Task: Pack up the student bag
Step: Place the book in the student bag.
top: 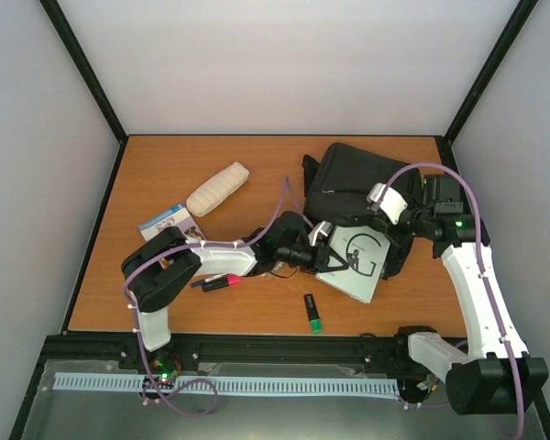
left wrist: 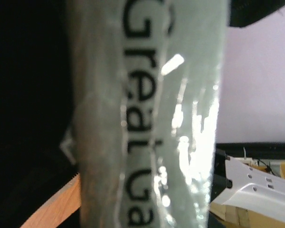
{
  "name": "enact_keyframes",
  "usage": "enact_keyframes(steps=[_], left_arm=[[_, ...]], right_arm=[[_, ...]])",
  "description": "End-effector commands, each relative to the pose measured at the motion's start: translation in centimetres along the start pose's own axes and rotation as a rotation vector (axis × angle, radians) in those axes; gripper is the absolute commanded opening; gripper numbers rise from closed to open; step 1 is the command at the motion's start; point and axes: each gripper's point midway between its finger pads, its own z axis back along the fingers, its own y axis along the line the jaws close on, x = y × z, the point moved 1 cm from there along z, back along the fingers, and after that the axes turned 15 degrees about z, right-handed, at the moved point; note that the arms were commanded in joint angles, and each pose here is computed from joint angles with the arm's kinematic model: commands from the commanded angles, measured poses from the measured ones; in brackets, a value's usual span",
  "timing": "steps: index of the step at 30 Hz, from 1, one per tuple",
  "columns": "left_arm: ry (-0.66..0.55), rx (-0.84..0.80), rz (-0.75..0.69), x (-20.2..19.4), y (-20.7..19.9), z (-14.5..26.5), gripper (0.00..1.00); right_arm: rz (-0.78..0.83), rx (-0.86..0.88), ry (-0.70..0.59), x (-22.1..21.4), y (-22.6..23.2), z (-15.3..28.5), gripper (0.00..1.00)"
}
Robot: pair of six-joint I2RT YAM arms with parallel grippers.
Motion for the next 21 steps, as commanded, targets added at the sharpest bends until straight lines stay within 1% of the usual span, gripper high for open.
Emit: enact_keyframes(steps=[1, 6, 10, 12, 13, 14, 15, 16, 17, 19, 21], left_arm=[[-0.160, -0.133, -0.064, 3.9, -3.4, 1.4, 0.01], [-0.154, -0.113, -0.025, 5.0, -1.0, -0.2, 0.01], [-0.154, -0.127, -0.003, 5.1, 0.2, -0.9, 0.01], [-0.145, -0.121, 0.000, 4.9, 0.8, -1.3, 0.01], [-0.141, -0.118, -0.001, 4.7, 0.9, -1.4, 0.01], [-0.138, -0.117, -0.002, 4.6, 1.0, -1.5, 0.01], [-0.138, -0.116, -0.003, 4.6, 1.0, -1.5, 0.01], [-0.133, -0.116, -0.004, 4.5, 1.0, -1.6, 0.01], [-0.129, -0.117, -0.007, 4.4, 0.9, -1.7, 0.01], [-0.124, -0.119, -0.012, 4.3, 0.7, -1.8, 0.01], [-0.121, -0.116, -0.014, 4.3, 0.7, -1.8, 0.01]], right_arm=[[0.060, -0.006, -0.049, 1.0, 0.3, 0.9, 0.03], [0.147, 0.104, -0.020, -1.1, 3.6, -0.7, 0.03], [0.129, 0.171, 0.014, -3.0, 5.2, -2.3, 0.03], [0.116, 0.170, 0.013, -3.3, 5.3, -2.9, 0.03], [0.108, 0.157, 0.011, -3.4, 5.2, -3.2, 0.05], [0.097, 0.149, 0.010, -3.6, 5.1, -3.5, 0.16], [0.088, 0.144, 0.005, -3.6, 5.1, -3.7, 0.33], [0.080, 0.143, -0.002, -3.6, 5.1, -3.9, 0.45], [0.074, 0.150, -0.013, -3.5, 5.1, -4.0, 0.51], [0.079, 0.175, -0.027, -3.3, 5.5, -4.2, 0.60], [0.093, 0.198, -0.039, -3.3, 6.0, -4.4, 0.64]])
